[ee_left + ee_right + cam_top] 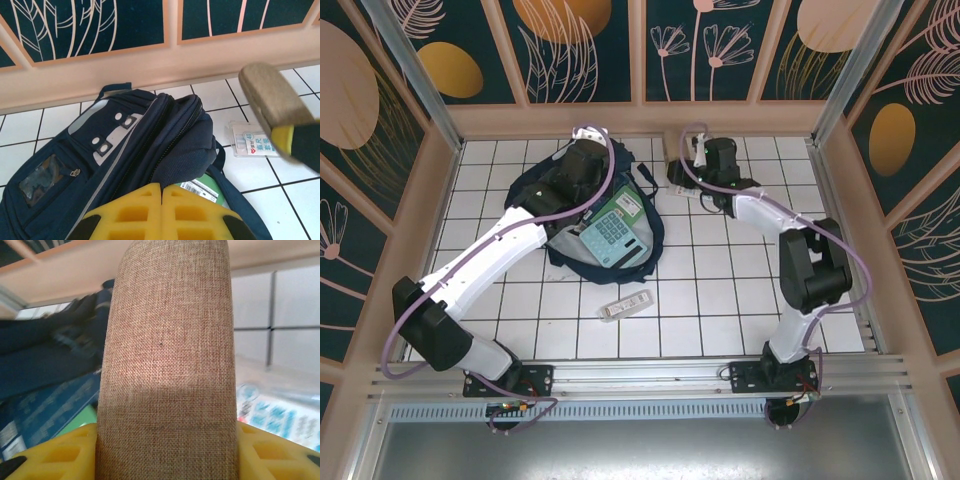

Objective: Pack books, pencil case, and school supplies into a backpack

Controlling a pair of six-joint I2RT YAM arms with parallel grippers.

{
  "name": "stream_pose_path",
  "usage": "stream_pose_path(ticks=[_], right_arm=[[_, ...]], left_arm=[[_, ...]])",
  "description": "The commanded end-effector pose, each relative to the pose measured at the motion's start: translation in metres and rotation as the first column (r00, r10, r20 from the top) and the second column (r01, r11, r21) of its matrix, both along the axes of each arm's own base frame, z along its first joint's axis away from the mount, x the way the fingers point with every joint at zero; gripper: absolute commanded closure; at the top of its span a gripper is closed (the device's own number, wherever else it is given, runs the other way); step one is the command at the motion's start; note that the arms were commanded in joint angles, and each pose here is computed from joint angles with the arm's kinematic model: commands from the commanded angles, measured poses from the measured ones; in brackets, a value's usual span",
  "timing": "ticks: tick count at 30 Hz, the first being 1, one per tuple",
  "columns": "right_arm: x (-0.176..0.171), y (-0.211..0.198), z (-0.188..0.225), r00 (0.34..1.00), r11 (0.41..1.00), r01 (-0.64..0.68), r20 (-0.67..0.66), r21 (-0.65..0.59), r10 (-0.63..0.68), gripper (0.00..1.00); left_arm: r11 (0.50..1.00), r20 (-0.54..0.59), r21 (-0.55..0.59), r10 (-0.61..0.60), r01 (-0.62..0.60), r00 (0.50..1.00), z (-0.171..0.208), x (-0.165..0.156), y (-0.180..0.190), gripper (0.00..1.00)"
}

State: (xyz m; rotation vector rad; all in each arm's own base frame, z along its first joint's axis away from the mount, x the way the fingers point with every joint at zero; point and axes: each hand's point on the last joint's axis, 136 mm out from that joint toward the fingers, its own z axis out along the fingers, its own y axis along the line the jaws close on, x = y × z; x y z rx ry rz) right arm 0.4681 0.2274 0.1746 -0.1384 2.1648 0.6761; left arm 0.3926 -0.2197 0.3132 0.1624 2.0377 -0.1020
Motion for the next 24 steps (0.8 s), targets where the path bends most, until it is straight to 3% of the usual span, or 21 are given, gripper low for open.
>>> stream_pose_path(ticks=[1,7,13,17,24], right_arm=[[-0.032,0.023,0.017,0.998,0.993,-0.068,0.014,0.092,0.067,0.63],[-0.090,0.057,0.005,0.984,0.976,-0.167,-0.035,0.139,0.173,0.63],[-0.118,0.090,0.002,0.968,0.954,-0.224,-0.072,0.197,0.242,0.63],[-0.118,0.112,0.004,0.957,0.941,-0.247,-0.095,0.232,0.274,0.64],[-0.082,0.137,-0.001,0.969,0.942,-0.164,-0.130,0.294,0.210,0.63]], left_arm=[[0.993,0.149,-0.117,0.050,-0.033,0.988,0.063,0.008,0.002,1.00],[0.993,0.146,-0.116,0.048,-0.031,0.988,0.062,0.011,-0.001,1.00],[0.992,0.144,-0.121,0.042,-0.024,0.989,0.061,0.011,-0.003,1.00],[0.992,0.144,-0.124,0.037,-0.019,0.989,0.062,0.010,-0.003,1.00],[0.990,0.137,-0.141,0.006,0.014,0.991,0.060,0.008,-0.009,1.00]])
